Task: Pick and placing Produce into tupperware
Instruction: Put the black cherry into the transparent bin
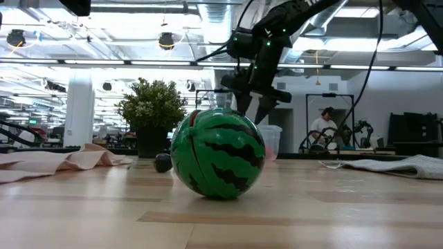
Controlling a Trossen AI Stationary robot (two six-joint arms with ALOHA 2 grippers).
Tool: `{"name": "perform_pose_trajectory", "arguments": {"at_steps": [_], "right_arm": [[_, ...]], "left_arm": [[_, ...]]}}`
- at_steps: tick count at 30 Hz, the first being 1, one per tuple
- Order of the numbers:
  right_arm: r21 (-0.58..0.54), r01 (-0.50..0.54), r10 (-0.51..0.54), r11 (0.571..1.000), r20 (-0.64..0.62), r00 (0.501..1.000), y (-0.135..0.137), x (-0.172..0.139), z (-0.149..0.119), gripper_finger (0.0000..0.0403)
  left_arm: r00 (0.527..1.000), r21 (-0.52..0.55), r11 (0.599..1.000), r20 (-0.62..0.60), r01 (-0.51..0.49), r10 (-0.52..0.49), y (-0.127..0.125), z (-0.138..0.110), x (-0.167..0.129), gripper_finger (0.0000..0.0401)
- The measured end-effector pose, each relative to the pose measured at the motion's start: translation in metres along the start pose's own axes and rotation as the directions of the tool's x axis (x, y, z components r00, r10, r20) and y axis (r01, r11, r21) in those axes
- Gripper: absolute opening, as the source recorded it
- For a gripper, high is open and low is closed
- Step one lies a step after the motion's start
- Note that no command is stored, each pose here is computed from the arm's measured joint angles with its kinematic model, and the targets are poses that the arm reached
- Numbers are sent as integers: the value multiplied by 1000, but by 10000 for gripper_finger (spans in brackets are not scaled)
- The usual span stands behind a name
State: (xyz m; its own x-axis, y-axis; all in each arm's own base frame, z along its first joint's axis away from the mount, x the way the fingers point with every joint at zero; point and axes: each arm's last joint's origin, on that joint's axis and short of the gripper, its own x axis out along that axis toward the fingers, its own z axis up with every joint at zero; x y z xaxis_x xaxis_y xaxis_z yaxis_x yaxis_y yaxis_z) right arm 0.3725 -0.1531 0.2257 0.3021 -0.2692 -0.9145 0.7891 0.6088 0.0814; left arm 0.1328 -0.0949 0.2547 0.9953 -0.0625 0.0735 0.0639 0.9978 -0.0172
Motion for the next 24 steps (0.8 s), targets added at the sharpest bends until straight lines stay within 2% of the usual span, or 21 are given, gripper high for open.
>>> {"name": "perform_pose_trajectory", "arguments": {"at_steps": [10, 14, 19, 24], "right_arm": [[-95, -46, 39, 994, -71, 997, 30, -21, -28, 295], [-117, -86, 85, 989, -21, 996, 43, -44, -36, 295], [-190, -127, 156, 974, 149, 976, 67, -94, -54, 295], [-315, -137, 236, 939, 301, 924, 94, -149, -94, 295]], "left_arm": [[1000, -28, 1000, 1, 1, -1, 0, 0, 0, 97], [999, -53, 998, -19, -36, 35, 1, -2, 0, 97], [989, -88, 989, -96, -123, 114, 3, -12, 1, 97], [960, -112, 964, -178, -239, 218, 8, -26, 6, 97]]}}
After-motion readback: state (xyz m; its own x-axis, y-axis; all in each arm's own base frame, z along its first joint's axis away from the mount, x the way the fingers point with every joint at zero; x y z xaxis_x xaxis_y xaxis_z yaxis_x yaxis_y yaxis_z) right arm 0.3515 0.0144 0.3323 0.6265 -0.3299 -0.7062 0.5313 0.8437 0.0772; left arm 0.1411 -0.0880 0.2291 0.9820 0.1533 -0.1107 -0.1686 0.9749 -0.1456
